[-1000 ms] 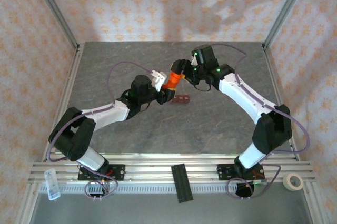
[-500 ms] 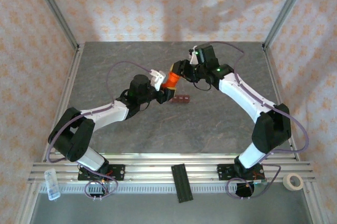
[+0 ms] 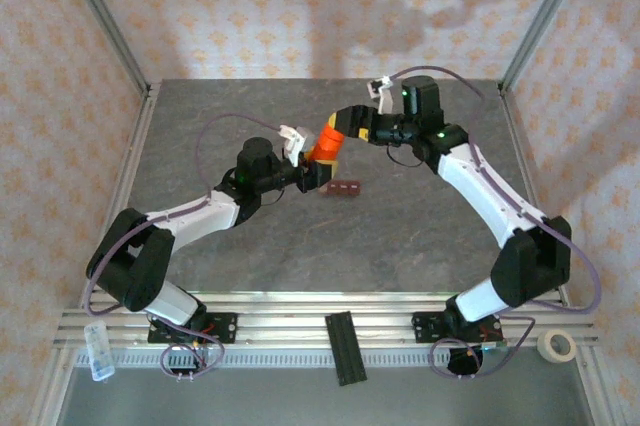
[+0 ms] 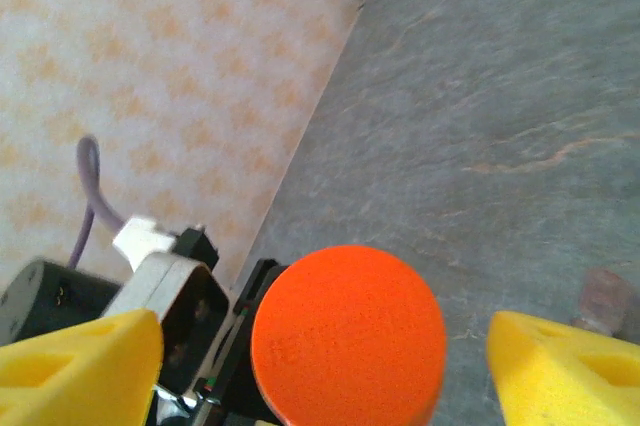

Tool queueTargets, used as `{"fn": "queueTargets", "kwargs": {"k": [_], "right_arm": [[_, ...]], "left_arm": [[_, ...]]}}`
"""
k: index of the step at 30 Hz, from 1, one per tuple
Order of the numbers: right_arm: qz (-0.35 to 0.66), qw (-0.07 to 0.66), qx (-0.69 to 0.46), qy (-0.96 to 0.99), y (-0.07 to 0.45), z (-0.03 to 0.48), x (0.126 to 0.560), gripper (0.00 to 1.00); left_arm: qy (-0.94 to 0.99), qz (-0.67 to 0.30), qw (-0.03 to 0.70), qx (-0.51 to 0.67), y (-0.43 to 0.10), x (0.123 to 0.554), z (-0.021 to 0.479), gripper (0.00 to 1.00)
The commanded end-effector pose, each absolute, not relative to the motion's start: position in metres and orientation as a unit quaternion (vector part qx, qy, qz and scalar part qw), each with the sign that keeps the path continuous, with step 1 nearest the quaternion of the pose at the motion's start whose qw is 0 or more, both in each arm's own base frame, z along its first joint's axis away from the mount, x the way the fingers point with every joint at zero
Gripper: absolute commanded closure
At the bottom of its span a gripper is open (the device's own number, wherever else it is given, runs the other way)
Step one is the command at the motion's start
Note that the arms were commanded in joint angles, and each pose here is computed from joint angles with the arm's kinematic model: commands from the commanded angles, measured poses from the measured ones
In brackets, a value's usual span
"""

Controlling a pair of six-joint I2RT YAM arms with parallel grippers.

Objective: Sort the pills into containers

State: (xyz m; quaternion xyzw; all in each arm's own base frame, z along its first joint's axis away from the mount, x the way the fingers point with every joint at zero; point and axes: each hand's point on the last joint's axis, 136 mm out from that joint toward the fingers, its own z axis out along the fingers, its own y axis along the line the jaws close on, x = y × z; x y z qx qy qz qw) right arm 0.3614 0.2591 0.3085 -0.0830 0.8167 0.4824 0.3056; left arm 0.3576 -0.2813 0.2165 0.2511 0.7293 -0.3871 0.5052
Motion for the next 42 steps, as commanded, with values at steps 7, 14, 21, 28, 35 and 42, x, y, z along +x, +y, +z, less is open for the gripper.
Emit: {"fn": "queueTargets", "kwargs": {"k": [7, 14, 21, 28, 35, 42], "right_arm": [[0.424, 0.287, 0.091, 0.854, 0.240, 0.301, 0.377, 0.12], [0.410, 0.264, 0.079, 0.869, 0.262, 0.283, 0.374, 0.12], [0.413, 0.251, 0.078, 0.872, 0.268, 0.270, 0.368, 0.23], [0.427, 0.242, 0.065, 0.869, 0.273, 0.267, 0.363, 0.40], [0.443, 0.258, -0.004, 0.859, 0.281, 0.276, 0.355, 0.50], [0.489, 0.326, -0.176, 0.789, 0.279, 0.314, 0.336, 0.53]], "left_arm": [[0.732, -0.262, 0.549, 0.306, -0.273, 0.363, 0.221, 1.00], [0.729, -0.257, 0.552, 0.312, -0.279, 0.363, 0.223, 1.00], [0.728, -0.259, 0.553, 0.311, -0.280, 0.363, 0.225, 1.00], [0.728, -0.262, 0.553, 0.309, -0.282, 0.363, 0.226, 1.00], [0.721, -0.287, 0.552, 0.305, -0.286, 0.361, 0.233, 1.00], [0.691, -0.391, 0.523, 0.311, -0.298, 0.342, 0.260, 1.00]]}}
